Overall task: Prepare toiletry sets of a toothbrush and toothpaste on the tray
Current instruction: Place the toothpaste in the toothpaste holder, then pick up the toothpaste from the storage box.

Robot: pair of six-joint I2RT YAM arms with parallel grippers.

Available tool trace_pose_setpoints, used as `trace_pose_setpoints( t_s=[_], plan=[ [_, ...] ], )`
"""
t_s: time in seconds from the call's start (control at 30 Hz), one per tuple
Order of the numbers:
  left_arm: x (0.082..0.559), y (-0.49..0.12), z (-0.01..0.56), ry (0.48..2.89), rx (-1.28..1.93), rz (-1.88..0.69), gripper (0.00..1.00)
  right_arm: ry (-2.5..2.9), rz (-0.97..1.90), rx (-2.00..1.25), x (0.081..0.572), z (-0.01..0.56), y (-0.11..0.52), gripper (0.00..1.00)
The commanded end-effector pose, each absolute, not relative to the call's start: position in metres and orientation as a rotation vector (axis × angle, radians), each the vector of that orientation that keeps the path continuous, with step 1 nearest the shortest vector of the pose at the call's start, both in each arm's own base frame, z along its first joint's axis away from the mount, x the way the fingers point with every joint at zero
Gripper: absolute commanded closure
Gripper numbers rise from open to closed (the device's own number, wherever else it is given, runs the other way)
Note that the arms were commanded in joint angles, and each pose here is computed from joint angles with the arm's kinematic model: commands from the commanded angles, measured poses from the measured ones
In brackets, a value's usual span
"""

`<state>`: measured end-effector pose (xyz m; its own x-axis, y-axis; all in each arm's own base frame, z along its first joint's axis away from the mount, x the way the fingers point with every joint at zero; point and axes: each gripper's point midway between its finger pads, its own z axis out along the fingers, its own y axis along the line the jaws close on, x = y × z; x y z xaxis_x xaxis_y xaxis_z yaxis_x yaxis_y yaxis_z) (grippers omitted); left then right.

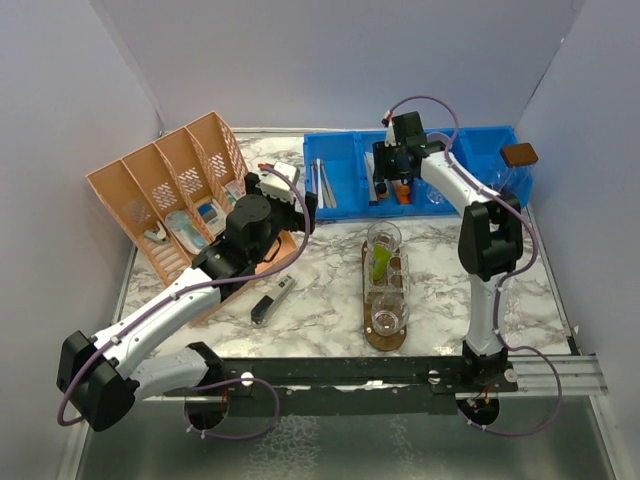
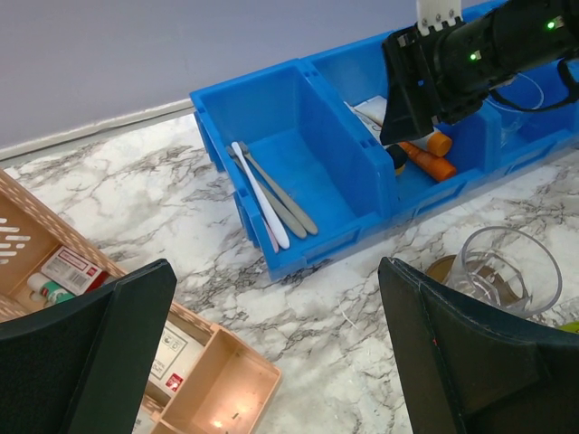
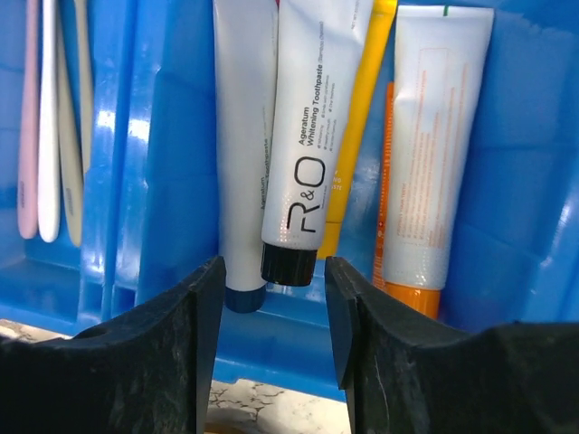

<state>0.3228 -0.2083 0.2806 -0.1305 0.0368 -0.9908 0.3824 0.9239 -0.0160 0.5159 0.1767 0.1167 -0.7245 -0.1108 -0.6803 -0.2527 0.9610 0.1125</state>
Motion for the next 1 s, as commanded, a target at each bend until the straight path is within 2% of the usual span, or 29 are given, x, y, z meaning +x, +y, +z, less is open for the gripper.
trace_pose_setpoints(
  t_s=[0.0,0.23,0.4,0.97],
  plan=[
    [0.322,-0.21,0.313,1.618,0.289,-0.375,0.01,2.414,0.283,-0.286,0.522,0.107,0.182,0.51],
    [0.324,-0.21,0.31,1.627,0.284,-0.384,0.01,2.437,0.302,-0.277,0.538,0.085,0.182,0.51],
    [0.325,-0.21,0.31,1.628,0.286,-0.383,0.01,2.445,0.317,-0.251,0.55,0.08,0.179,0.55],
    [0.326,-0.21,0.308,1.638,0.283,-0.391,0.01,2.475,0.553,-0.226,0.542,0.064,0.193,0.59]
  ],
)
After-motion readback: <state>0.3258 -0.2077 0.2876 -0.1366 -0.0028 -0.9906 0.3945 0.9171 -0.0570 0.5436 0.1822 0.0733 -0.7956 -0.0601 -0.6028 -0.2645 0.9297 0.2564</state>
